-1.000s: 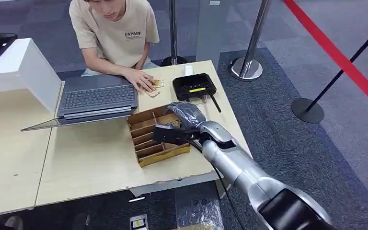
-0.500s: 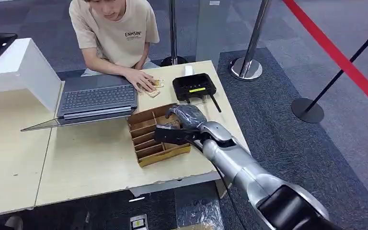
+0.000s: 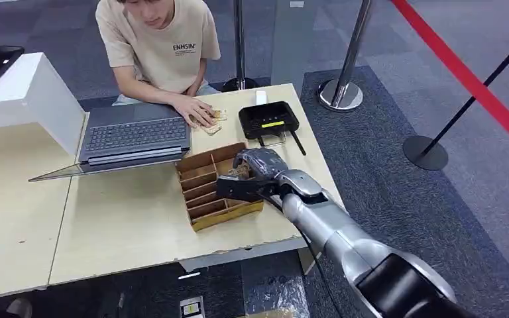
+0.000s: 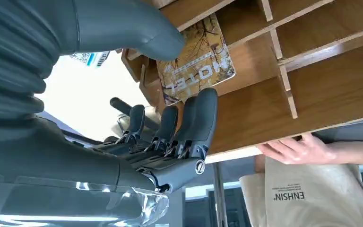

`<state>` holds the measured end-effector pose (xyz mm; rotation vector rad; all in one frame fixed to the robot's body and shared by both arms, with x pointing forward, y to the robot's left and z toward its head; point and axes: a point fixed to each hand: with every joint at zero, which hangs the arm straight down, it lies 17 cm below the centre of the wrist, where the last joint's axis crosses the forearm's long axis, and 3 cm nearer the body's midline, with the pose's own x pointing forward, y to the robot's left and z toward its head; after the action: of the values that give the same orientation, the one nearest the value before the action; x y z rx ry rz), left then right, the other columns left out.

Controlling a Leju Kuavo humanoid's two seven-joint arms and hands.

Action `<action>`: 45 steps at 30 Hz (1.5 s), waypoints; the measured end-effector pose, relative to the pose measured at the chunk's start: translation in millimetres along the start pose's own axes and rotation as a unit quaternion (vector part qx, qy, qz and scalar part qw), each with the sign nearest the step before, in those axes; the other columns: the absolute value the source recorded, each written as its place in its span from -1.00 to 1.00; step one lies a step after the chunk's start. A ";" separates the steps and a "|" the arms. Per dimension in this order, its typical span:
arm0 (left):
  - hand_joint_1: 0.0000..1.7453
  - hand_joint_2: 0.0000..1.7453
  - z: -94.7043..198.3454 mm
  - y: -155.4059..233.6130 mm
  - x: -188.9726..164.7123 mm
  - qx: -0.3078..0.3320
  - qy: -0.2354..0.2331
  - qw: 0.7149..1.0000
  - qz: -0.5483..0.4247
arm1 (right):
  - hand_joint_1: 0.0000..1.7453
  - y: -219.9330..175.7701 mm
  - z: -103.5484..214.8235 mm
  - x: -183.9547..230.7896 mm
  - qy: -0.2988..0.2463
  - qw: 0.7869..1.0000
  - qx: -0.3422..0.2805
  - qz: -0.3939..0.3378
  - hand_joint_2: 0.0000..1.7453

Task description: Pass the card to the sensor for recognition and then transmit it.

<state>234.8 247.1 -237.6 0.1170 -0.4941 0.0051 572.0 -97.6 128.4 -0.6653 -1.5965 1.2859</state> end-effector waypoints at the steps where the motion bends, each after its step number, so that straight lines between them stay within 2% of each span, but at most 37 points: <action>1: -1.00 -1.00 0.0 -0.1 0.0 0.000 0.000 1.000 0.001 | 0.02 0.1 -0.1 -0.5 0.001 1.000 0.000 0.000 1.00; 9: -1.00 -1.00 0.0 -0.3 -0.1 -0.001 0.001 1.000 0.003 | 0.08 -0.4 -0.9 -2.3 0.004 1.000 0.002 0.004 1.00; 27: -1.00 -1.00 0.2 -1.5 0.1 -0.004 0.000 1.000 0.003 | 0.04 -3.8 -4.1 -0.7 0.007 1.000 0.000 0.008 1.00; 37: -1.00 -1.00 0.6 -3.5 -0.3 -0.009 0.001 1.000 0.004 | -0.16 -4.4 -6.2 5.2 0.002 1.000 0.000 0.007 1.00; 45: -1.00 -1.00 0.9 -5.7 0.9 -0.014 0.000 1.000 0.002 | -0.12 -4.3 -8.3 9.6 0.000 1.000 0.002 0.007 1.00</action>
<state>235.4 241.3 -237.0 0.0890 -0.4947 0.0024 576.2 -87.1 135.6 -0.6744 -1.5923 1.2984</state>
